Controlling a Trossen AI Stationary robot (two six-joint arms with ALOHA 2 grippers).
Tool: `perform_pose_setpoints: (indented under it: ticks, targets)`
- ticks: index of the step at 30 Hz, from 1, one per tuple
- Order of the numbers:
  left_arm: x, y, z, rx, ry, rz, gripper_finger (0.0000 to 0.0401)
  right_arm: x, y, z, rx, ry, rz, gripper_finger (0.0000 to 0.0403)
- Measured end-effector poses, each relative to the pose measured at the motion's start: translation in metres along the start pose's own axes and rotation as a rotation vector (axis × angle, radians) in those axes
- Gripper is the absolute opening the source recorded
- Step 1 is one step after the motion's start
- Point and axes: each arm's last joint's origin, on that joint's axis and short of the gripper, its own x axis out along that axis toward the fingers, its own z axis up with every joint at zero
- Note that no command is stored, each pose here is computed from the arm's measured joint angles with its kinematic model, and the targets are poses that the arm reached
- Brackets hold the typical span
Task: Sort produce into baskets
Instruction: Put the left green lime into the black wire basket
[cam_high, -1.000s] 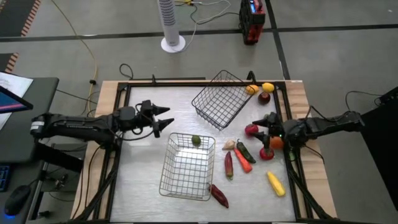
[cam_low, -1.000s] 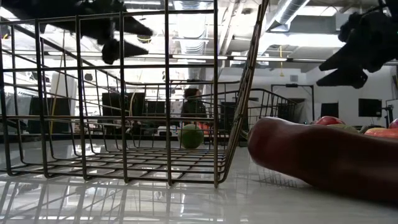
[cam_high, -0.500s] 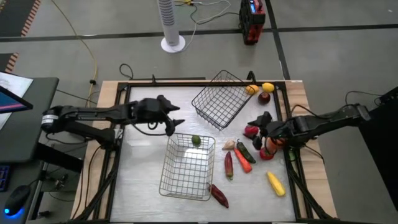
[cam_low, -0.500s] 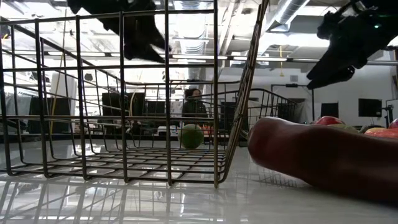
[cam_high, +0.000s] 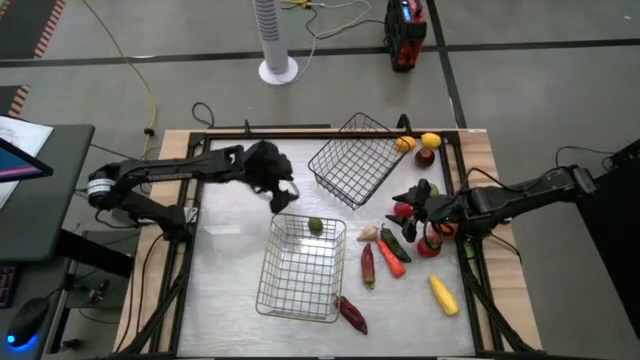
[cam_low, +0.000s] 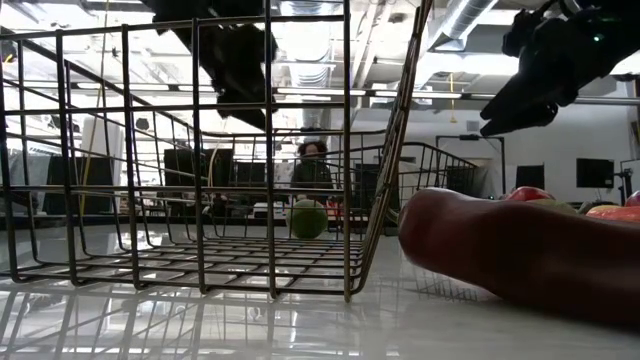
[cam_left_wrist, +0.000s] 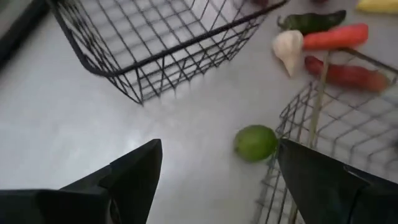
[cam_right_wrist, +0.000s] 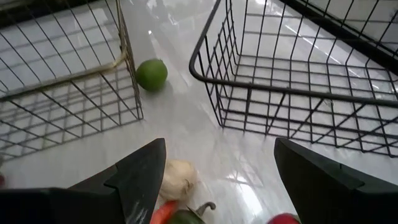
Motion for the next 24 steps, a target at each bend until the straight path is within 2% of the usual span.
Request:
perform_pose_setpoints:
  ticks: [5, 8, 13, 19, 24]
  targets:
    - [0.029, -0.002, 0.011, -0.087, 0.151, -0.127, 0.0304, 0.001, 0.002, 0.003, -0.003, -0.029, 0.012, 0.0327]
    - [0.042, -0.001, 0.017, -0.146, 0.260, -0.128, 0.0304, 0.001, 0.002, 0.004, -0.011, -0.040, 0.017, 0.0327]
    - [0.051, 0.002, 0.031, -0.256, 0.355, -0.150, 0.0304, 0.001, 0.004, 0.006, -0.013, -0.058, 0.027, 0.0327]
    - [0.053, 0.004, 0.041, -0.386, 0.347, -0.071, 0.0304, 0.001, 0.004, 0.007, -0.008, -0.067, 0.030, 0.0327]
    - [0.055, 0.005, 0.043, -0.438, 0.297, 0.036, 0.0304, 0.001, 0.004, 0.007, -0.008, -0.068, 0.031, 0.0327]
